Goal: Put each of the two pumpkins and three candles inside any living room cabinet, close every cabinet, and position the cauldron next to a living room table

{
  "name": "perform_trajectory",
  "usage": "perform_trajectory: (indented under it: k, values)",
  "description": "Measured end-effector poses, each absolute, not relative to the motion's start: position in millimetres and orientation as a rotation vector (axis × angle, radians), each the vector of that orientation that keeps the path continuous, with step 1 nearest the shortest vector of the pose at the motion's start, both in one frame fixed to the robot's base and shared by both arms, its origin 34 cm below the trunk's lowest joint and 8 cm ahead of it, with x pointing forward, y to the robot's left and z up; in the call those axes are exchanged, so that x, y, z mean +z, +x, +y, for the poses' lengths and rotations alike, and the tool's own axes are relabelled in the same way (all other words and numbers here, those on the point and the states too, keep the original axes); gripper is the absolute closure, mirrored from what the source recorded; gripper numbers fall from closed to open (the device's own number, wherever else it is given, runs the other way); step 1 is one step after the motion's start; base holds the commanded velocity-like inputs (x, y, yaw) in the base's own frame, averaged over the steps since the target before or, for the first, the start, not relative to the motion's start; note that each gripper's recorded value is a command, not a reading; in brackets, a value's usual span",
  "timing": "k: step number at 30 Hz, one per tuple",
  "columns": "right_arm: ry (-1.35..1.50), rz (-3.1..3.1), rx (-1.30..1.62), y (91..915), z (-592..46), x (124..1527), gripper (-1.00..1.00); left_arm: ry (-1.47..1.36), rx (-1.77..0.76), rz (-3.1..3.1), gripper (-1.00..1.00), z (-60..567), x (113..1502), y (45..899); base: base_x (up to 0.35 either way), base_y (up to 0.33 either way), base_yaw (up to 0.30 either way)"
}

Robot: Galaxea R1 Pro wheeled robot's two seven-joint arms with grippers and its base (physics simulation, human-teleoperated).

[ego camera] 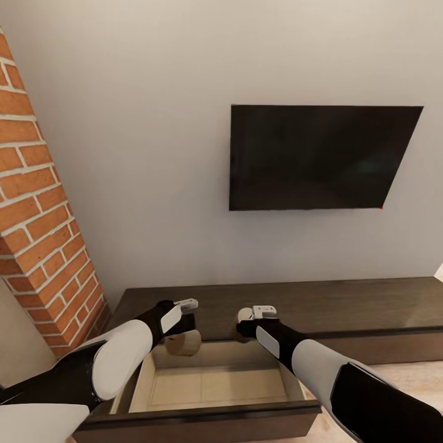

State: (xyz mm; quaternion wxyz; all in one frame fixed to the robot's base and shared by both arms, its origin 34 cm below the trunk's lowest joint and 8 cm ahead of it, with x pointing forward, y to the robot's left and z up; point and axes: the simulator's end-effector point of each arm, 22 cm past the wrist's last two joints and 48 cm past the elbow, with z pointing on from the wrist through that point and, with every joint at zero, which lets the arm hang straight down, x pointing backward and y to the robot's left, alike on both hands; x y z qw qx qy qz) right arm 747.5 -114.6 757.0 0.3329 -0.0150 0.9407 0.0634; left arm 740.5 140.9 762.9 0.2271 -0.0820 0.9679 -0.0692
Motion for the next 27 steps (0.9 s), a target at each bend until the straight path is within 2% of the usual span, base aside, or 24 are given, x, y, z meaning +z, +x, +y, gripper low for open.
perform_trajectory:
  k: [27]
  values:
    - [-0.057,2.554,0.159,731.1,-117.4,715.1,1.0,-0.246,-0.201,2.64,1.0,139.2,736.8,745.9,0.001,0.0,0.0]
